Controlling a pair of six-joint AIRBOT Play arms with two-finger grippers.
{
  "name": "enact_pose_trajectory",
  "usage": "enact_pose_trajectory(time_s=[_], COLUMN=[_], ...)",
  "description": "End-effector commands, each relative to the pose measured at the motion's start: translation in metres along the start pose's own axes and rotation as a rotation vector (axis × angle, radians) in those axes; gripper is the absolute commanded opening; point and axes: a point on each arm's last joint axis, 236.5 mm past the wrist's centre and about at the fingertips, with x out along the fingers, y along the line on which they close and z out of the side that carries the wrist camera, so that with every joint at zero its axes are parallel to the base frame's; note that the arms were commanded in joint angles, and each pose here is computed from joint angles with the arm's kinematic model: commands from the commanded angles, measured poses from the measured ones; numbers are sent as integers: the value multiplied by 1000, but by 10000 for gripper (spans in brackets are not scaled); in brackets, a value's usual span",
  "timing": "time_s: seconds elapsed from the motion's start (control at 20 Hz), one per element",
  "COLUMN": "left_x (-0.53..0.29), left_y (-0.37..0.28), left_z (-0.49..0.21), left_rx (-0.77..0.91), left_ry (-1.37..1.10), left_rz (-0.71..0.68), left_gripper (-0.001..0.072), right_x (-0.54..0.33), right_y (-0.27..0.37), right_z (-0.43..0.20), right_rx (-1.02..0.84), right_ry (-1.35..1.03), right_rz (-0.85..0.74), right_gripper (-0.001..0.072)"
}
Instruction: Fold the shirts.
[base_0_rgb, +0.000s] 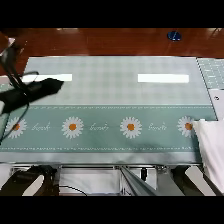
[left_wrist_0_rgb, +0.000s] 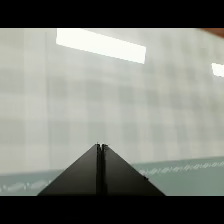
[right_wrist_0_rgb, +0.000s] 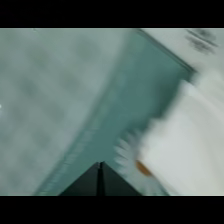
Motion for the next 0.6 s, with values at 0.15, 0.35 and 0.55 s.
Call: enact_pose_trajectory(time_s=[0.15,0.35,0.55], left_x=[25,102,128], left_y=[-93,-31,23], left_z=[73,-21,-54], left_rx=[302,305,248], left_ry=[12,302,448], left_rz=[-100,107,208], left_gripper=[16,17,17], right_x=[63,184,233], right_y=[286,206,137], right_z=[-71,-137,-137], right_rx=[-694,-1018,-723], right_ry=[11,234,362], right_rz=[549,-41,-176], right_gripper=[23,22,22])
